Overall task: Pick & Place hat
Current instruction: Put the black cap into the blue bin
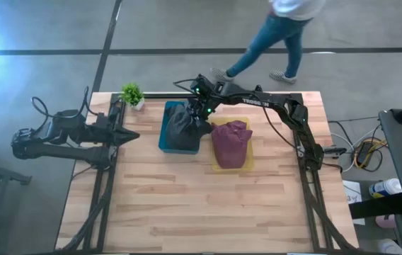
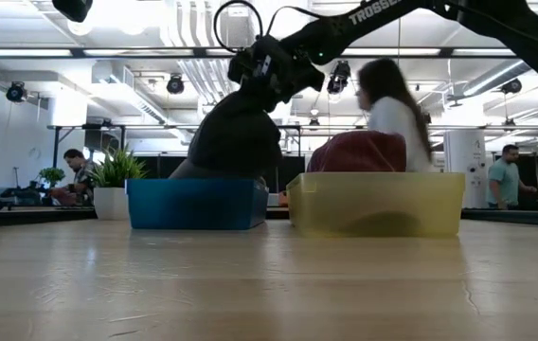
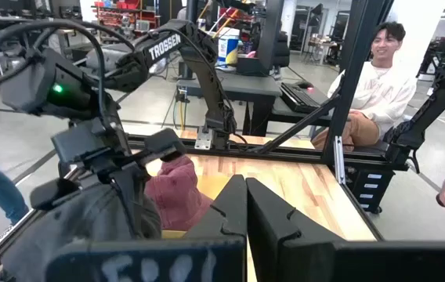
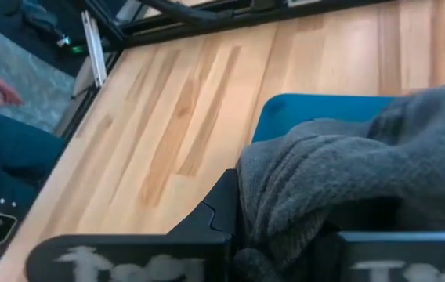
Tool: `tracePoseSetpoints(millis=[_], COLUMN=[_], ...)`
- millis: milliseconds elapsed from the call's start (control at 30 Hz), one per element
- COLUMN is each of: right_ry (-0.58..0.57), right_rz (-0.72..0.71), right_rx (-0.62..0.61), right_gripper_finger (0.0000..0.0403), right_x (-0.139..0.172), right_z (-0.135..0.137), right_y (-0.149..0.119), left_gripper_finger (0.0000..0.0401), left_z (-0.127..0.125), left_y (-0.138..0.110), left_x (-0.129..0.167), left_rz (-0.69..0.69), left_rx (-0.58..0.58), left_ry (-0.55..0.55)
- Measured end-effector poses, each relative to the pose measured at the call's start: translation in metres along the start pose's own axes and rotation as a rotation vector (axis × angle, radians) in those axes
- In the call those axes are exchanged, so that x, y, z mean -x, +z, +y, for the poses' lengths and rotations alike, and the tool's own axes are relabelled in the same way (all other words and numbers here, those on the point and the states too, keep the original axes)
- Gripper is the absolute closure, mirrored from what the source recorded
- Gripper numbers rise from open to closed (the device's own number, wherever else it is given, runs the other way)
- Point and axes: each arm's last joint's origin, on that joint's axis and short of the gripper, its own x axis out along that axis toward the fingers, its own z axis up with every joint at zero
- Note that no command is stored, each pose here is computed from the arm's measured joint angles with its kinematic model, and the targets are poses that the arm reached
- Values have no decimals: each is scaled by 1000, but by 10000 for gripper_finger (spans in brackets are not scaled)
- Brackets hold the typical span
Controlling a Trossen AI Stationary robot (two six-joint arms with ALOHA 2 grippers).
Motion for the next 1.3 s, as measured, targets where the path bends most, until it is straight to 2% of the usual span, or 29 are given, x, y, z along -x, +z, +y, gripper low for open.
tracePoseSetpoints(millis=[100,200,300,433,567,700,767,1000,1133,1300], right_ry=[5,-3,-70,-133,-170,-182,-216,-334,-404,-413], right_rz=[-12,-79,-135,-134,-116,-91,-100,-65,-29,105], right_rx=[43,136,208,201,201,179,192,199,215,91], right_gripper_finger=[392,392,392,380,347,296,266,182,161,152], right_x=[-8,-18,-26,-30,-37,-52,-54,-37,-19,0], right_z=[-1,-1,-1,-7,-19,-35,-39,-38,-39,-38], right_y=[-5,-3,-1,-8,-14,-20,-14,14,22,16], left_gripper_finger=[401,401,401,401,401,401,401,401,401,401], left_z=[0,0,0,0,0,0,0,0,0,0], left_y=[0,0,0,0,0,0,0,0,0,0], left_x=[0,0,0,0,0,0,0,0,0,0], left_rz=[0,0,0,0,1,1,1,1,1,2], left_rx=[0,0,0,0,0,0,0,0,0,0], left_ry=[0,0,0,1,0,0,1,0,1,0])
